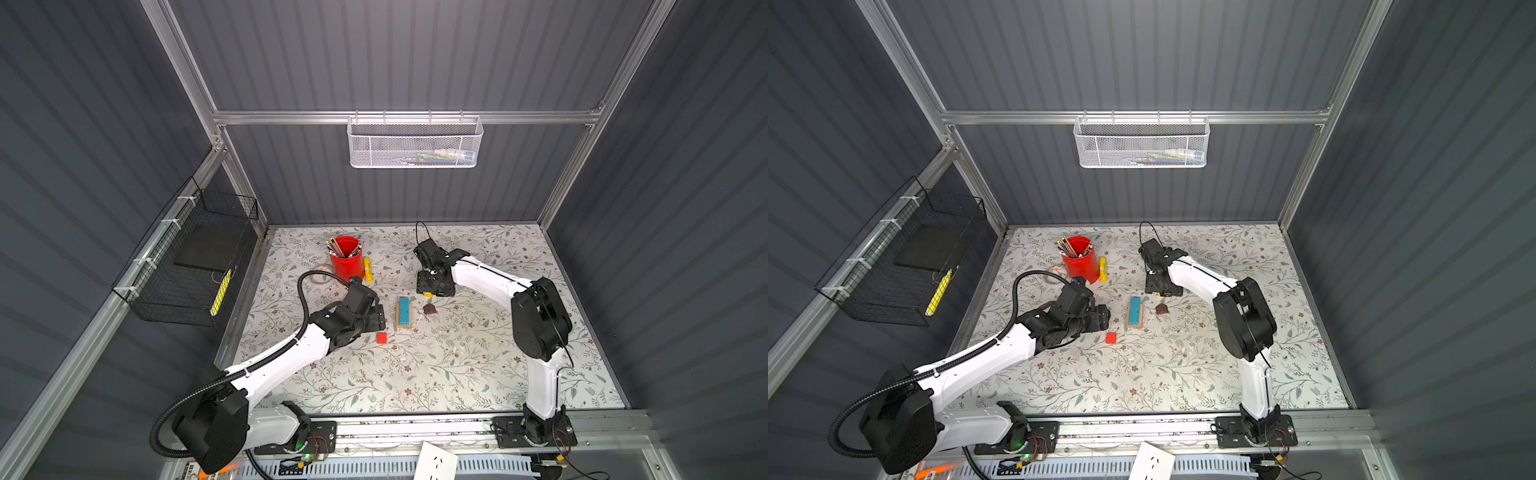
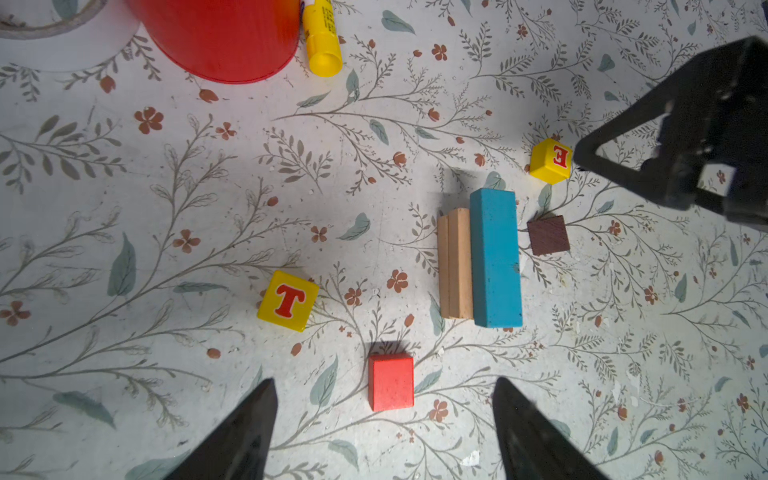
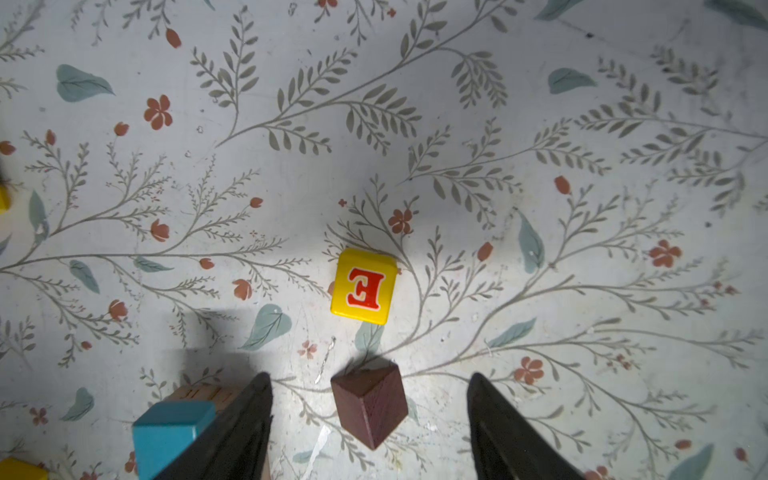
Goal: Build the wood block tower
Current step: 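Grasp the yellow E cube with the right gripper and lift it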
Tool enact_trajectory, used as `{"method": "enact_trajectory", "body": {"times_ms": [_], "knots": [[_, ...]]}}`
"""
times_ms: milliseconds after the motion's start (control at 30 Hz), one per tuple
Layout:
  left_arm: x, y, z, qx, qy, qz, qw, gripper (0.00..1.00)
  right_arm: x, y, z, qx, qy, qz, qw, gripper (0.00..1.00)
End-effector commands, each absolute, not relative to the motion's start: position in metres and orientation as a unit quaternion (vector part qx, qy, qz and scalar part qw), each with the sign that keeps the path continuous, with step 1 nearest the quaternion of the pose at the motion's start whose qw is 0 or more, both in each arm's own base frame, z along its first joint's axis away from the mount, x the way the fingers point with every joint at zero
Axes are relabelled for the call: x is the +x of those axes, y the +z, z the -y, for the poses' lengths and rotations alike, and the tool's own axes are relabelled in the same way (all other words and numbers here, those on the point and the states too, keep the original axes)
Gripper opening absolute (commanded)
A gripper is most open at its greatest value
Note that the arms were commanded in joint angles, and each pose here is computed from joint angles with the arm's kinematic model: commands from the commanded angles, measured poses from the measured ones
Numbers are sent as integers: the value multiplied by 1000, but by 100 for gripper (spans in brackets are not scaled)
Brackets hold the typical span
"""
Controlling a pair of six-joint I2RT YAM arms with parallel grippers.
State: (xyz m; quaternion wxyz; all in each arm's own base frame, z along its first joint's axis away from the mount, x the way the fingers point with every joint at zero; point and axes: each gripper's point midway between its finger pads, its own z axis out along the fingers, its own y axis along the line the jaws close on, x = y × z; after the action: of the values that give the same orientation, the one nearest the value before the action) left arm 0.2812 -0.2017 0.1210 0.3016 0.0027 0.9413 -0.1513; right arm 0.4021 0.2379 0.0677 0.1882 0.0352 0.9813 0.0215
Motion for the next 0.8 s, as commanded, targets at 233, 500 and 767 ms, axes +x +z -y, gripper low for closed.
{"method": "enact_trajectory", "body": {"times_ms": [233,500,767], "knots": [[297,128,220,18,-167,-937,306,83,417,48,-245,38,9,-983,182,73],[299,129,218,17,-161,-937,311,84,424,35,-246,39,4,-983,177,70],[300,129,216,14,-156,-937,312,85,424,25,-244,42,0,-985,168,66]]}}
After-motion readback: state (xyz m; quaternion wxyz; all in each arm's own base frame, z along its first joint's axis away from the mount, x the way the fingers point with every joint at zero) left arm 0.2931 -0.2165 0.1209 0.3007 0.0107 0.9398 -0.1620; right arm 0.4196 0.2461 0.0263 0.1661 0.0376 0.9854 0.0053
